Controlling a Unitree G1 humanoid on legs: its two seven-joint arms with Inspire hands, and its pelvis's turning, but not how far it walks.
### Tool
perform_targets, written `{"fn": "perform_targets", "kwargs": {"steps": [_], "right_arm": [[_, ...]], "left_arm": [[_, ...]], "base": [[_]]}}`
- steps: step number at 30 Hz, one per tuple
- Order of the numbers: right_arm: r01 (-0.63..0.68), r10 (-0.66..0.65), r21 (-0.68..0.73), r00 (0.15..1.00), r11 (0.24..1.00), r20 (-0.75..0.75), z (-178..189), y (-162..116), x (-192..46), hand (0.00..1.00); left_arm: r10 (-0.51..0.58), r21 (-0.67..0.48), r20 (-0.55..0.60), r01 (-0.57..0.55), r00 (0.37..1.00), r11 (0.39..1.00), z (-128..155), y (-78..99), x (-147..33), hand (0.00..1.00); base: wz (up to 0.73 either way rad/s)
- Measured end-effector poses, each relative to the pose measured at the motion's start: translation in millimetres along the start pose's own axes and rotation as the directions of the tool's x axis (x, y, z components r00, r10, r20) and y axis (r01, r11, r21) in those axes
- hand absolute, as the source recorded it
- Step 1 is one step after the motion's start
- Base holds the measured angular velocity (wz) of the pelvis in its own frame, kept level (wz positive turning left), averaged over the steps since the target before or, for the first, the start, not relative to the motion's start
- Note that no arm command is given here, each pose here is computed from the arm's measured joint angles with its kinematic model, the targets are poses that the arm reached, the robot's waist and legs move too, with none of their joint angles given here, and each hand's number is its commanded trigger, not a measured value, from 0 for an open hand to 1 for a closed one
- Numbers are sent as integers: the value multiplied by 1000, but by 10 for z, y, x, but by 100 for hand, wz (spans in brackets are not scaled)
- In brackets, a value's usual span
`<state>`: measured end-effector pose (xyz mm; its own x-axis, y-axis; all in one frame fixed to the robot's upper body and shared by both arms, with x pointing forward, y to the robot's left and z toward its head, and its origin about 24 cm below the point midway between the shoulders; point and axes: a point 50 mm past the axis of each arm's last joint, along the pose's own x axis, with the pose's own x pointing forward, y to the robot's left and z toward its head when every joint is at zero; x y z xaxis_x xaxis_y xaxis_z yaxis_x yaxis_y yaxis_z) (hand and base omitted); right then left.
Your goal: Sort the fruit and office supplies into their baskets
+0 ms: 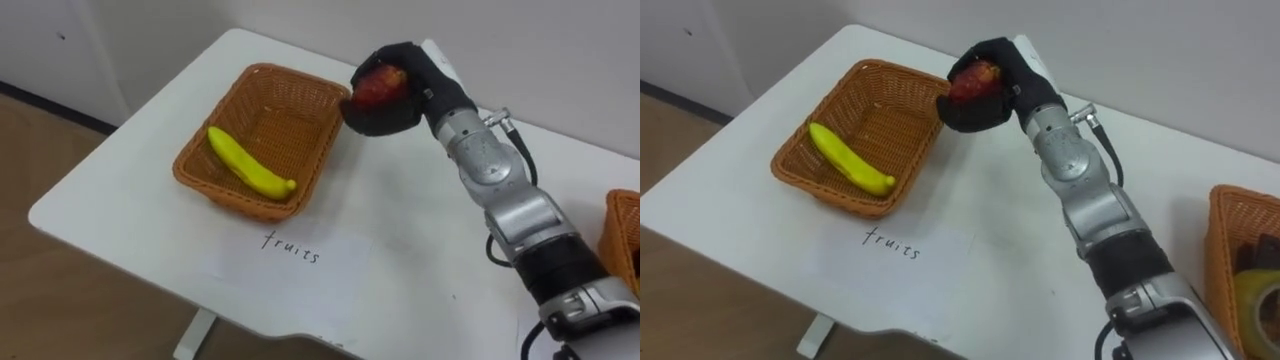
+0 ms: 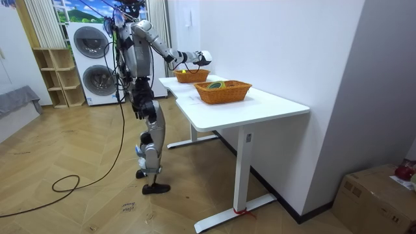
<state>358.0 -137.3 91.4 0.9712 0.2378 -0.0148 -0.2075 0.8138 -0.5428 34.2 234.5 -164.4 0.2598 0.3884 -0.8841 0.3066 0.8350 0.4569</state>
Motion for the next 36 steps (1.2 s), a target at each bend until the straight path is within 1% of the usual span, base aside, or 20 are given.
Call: {"fn": "perform_targets", "kwargs": {"steps": [5,10,15,19,26,32,33,34,36], "right_arm": [[-27,26,-11,1000,1000,-12,10,97,8,100],[-49,49,-8,999,999,-11,26,178,14,100],[-55,55,4,998,998,-2,58,216,26,100],[-76,76,28,997,997,14,116,319,41,100],[-139,139,2,990,990,26,166,492,38,100],[-141,141,10,990,990,3,145,495,39,100],[-141,141,9,990,990,-3,139,494,39,98],[-141,141,10,990,990,-5,137,495,39,75],[-142,142,12,990,990,-9,134,497,38,76]], "left_arm": [[-3,-22,-39,2,999,1000,-105,17,-6,0],[-1,-24,-44,0,999,1000,-121,79,8,0],[-8,-16,-58,8,998,1000,-157,67,3,0],[-27,-12,-76,26,997,1000,-183,57,0,0],[-40,-13,-97,39,994,999,-214,51,-5,0],[-34,-44,-104,30,994,999,-237,93,-6,0],[-31,-46,-105,27,994,999,-240,105,-4,0],[-30,-48,-105,25,994,999,-239,112,-2,0],[-24,-60,-106,18,994,998,-235,131,3,0]], "base": [[2],[22],[15],[15],[12],[6],[0],[0],[0]]}}
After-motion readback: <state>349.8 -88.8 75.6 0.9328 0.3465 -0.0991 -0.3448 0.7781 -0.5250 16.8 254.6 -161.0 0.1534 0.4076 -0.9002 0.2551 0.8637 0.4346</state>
